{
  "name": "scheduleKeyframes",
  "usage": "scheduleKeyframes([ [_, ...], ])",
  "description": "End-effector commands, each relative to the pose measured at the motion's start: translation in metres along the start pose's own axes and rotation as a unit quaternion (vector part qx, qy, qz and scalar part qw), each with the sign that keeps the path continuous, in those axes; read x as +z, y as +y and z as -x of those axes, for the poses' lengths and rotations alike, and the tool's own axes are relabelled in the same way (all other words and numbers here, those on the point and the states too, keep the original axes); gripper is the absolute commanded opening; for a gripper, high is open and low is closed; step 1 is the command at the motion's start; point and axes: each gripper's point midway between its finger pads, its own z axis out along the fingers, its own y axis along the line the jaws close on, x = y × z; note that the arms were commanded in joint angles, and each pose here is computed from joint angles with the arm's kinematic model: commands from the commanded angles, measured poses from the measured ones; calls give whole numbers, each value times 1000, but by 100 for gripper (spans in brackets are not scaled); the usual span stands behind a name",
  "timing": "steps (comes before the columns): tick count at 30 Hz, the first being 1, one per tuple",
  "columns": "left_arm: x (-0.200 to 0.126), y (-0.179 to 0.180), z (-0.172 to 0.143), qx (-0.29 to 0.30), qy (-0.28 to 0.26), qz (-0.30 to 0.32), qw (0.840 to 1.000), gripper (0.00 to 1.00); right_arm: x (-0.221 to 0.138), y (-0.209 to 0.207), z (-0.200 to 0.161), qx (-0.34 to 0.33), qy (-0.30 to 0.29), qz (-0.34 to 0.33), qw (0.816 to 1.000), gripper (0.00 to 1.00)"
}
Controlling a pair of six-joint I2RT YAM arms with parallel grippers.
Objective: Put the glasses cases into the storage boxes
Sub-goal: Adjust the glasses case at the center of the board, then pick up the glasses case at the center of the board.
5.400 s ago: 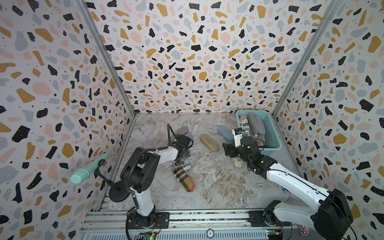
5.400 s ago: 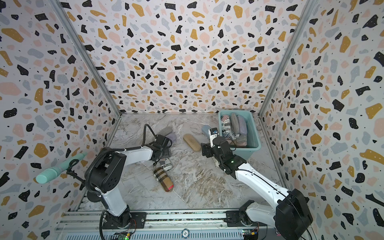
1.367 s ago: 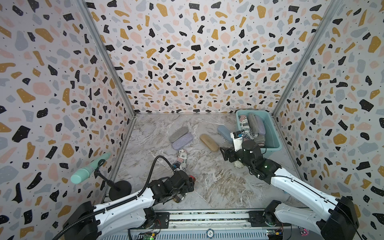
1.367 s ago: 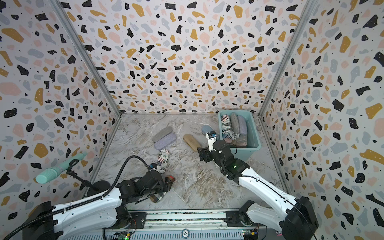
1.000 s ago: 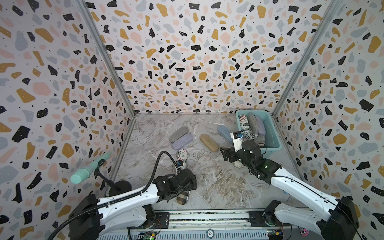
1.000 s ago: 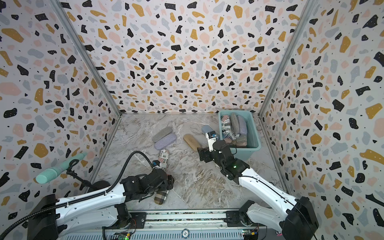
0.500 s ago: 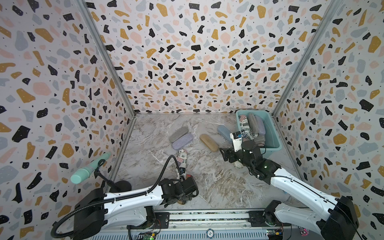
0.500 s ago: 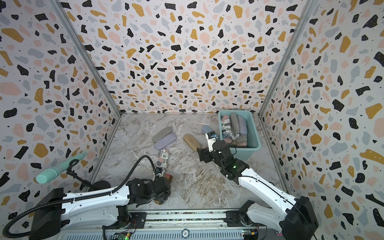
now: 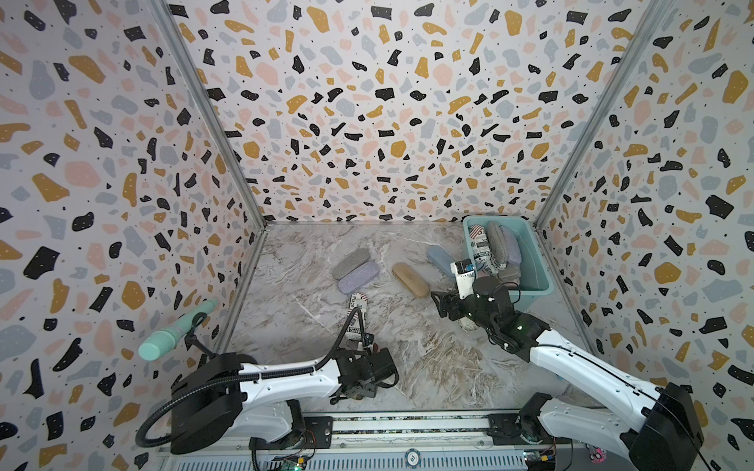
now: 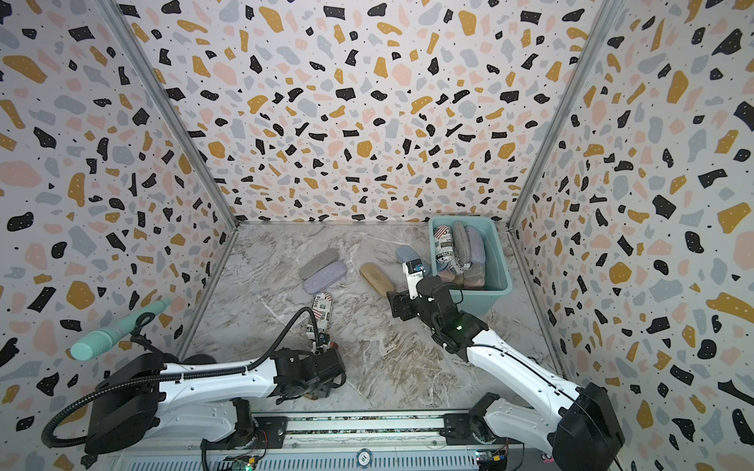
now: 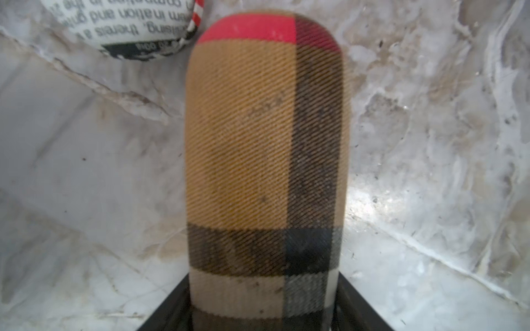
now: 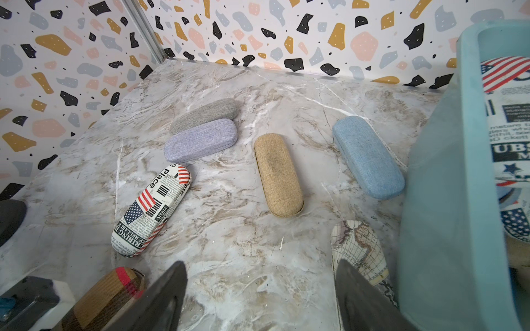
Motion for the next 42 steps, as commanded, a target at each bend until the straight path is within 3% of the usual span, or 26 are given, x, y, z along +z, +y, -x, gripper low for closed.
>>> scheduleKeyframes([
  [1,-1,-1,1,5,-6,-1,1000,65,0,0,-1,3,0,-1,1000,82],
  [4,3,-1,-1,4,-3,-1,1000,64,1,2,0,3,0,1,1000,82],
  [7,9,4,-5,7,3,13,1000,73,2,2,1,2,0,2,1000,82],
  [11,15,3,-8,8,8,11,1000,74,2,2,1,0,1,0,1000,82],
  [16,5,0,6,5,-15,14,1000,56,2,2,1,2,1,0,1000,82],
  [25,-45,-34,75,-6,-142,-45,989,55,1,18,11,25,-7,44,999,82],
  [28,-65,-52,109,-14,-199,-69,978,56,-1,33,19,51,-9,83,995,83],
  [34,-93,-83,175,-72,-289,-169,940,52,-1,60,32,97,-2,165,981,87],
  [37,-101,-100,194,-68,-306,-206,927,51,4,66,33,113,9,189,975,87],
  [42,-103,-124,204,-30,-296,-230,927,52,14,75,29,129,22,214,968,85],
])
